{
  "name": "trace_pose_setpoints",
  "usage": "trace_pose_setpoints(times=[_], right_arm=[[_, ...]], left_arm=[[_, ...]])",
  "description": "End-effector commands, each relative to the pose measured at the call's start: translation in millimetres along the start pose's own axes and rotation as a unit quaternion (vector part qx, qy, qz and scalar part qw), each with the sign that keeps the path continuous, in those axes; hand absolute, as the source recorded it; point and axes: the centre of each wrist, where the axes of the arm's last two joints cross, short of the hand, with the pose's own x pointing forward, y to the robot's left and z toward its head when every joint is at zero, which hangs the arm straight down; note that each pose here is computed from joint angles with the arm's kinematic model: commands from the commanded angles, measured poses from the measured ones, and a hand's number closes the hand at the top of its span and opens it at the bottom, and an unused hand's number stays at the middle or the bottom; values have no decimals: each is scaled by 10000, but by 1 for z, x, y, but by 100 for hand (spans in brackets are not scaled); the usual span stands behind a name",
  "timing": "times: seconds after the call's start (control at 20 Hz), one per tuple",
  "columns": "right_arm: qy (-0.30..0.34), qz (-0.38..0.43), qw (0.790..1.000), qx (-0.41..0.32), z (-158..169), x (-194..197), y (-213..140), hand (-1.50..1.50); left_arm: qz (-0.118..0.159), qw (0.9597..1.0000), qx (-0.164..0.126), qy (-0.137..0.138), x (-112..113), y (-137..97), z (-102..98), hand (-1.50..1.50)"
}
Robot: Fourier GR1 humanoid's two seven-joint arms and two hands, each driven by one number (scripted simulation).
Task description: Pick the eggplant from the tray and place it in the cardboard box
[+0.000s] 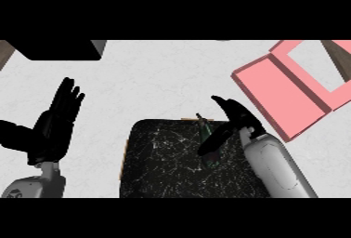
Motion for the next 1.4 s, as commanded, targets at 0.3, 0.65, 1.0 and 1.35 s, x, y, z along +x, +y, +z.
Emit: trace_pose_setpoints(times=[0.3,0.65,1.0,1.35], right_arm=[[150,176,9997,87,-7,-5,11,-150],[-16,348,9993,127,10,-16,39,150],[-422,894,9947,-286,-9,-18,33,150],[-2417,3196,9124,-836,51,50,115,150]], left_arm=[[-36,10000,-35,83,9,-9,7,0],[-59,10000,-33,35,4,2,-16,0],[104,9999,-32,67,2,-9,-3,0],[-93,9998,-180,56,-1,-3,0,0]])
